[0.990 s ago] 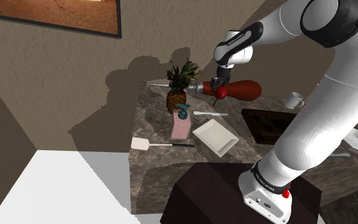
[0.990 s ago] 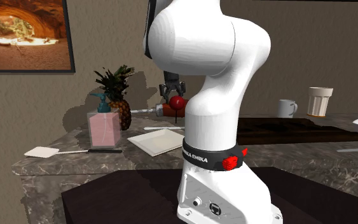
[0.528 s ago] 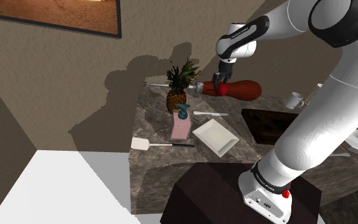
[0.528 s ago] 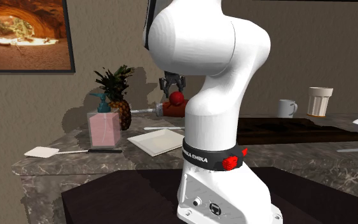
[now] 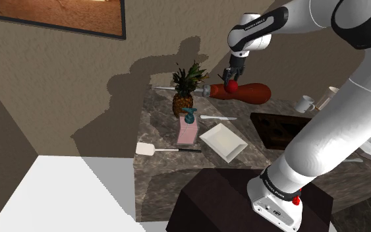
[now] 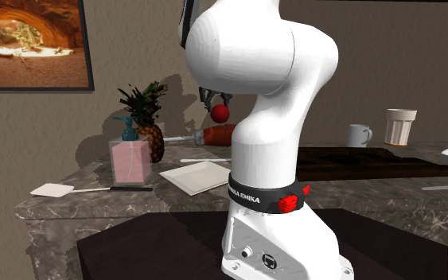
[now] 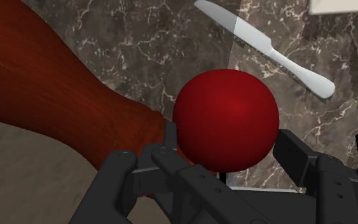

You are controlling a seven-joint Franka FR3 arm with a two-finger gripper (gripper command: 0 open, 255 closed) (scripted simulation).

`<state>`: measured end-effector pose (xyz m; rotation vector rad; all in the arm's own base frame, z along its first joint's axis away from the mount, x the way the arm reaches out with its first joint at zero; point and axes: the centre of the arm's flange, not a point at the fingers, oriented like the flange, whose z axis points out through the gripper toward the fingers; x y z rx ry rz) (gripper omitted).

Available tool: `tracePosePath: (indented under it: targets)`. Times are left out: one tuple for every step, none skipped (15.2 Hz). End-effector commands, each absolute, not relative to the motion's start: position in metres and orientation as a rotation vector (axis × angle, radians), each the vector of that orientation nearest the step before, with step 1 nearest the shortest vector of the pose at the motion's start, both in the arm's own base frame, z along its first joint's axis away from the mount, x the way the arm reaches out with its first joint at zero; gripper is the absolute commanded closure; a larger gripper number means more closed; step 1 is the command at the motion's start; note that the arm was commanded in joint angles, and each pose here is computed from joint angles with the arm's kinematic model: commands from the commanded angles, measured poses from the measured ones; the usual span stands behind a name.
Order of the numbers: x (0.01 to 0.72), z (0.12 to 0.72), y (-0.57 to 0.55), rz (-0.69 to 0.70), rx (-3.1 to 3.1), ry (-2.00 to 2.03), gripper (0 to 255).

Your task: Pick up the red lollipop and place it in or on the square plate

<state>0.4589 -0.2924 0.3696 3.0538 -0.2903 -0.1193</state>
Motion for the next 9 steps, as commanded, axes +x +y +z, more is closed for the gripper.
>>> tracePosePath:
  targets:
    - [0.459,0.380,-0.292,-0.119,3.054,-0.290,255]
    - [0.459,0.385,-0.292,-0.119,3.054,-0.290,255]
    - [0.459,0.386,-0.292,-0.119,3.054,-0.290,255]
    - [0.452,0.388,-0.281,-0.119,3.054,-0.290,255]
    - [0.444,0.390,-0.270,-0.119,3.054,-0.290,255]
    - [0.437,0.392,-0.259,-0.119,3.054,-0.290,255]
    - [0.430,0.394,-0.249,-0.119,3.054,-0.290,255]
    - [0.423,0.396,-0.238,-0.119,3.054,-0.290,255]
    - [0.415,0.398,-0.227,-0.119,3.054,-0.290,255]
